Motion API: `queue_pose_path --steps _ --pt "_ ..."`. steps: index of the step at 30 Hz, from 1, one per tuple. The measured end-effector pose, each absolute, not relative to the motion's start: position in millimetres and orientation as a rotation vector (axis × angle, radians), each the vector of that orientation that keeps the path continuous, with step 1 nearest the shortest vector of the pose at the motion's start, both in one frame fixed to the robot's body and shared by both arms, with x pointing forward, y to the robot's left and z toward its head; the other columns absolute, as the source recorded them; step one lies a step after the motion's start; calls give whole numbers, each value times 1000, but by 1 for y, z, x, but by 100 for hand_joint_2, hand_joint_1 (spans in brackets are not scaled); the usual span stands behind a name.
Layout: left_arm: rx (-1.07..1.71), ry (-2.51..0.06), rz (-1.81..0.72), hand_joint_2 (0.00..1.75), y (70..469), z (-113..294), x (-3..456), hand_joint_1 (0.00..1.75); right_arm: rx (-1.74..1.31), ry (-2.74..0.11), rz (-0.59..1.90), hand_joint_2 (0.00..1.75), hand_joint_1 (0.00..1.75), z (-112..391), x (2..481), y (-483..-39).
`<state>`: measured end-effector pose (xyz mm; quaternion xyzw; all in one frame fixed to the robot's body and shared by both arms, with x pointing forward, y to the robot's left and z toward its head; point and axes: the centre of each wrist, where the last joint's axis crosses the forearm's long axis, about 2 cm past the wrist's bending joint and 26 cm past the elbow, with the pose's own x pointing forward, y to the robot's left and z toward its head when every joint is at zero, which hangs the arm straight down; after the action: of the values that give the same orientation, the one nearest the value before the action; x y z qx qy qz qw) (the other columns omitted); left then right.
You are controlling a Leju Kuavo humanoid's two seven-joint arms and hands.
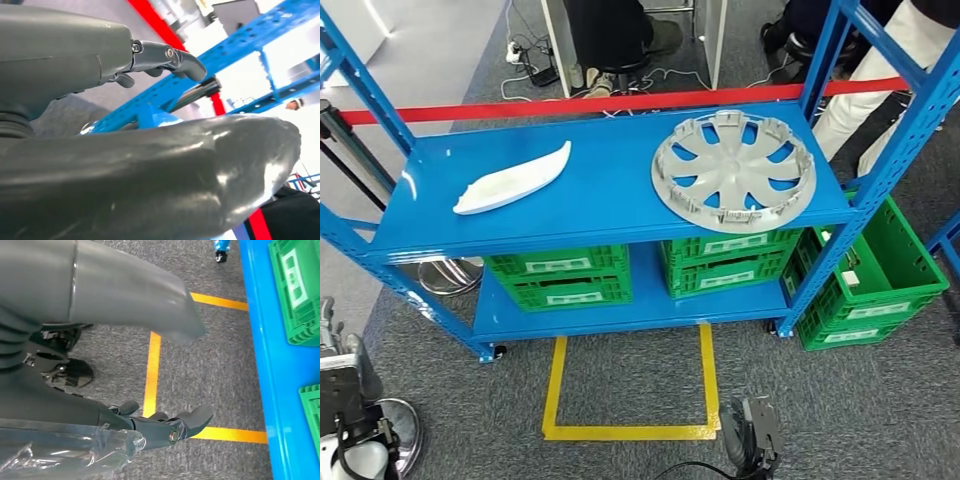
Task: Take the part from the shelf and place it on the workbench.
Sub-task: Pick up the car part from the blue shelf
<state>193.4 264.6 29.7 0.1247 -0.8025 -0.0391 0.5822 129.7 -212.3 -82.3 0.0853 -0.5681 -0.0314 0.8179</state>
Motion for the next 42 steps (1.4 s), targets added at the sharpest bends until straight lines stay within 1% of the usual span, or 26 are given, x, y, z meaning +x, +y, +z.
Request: queue_pose_path --steps 12,34,42 --pt "337 -1922 -126 0 263 40 192 0 182 -1201 -65 0 0 -83 129 -210" --pt "362 -1932 -156 0 261 41 192 0 169 -1176 -85 0 0 -86 123 -211" --pt "352 -1926 -273 0 261 38 191 0 177 -1183 -76 0 0 -84 128 -210"
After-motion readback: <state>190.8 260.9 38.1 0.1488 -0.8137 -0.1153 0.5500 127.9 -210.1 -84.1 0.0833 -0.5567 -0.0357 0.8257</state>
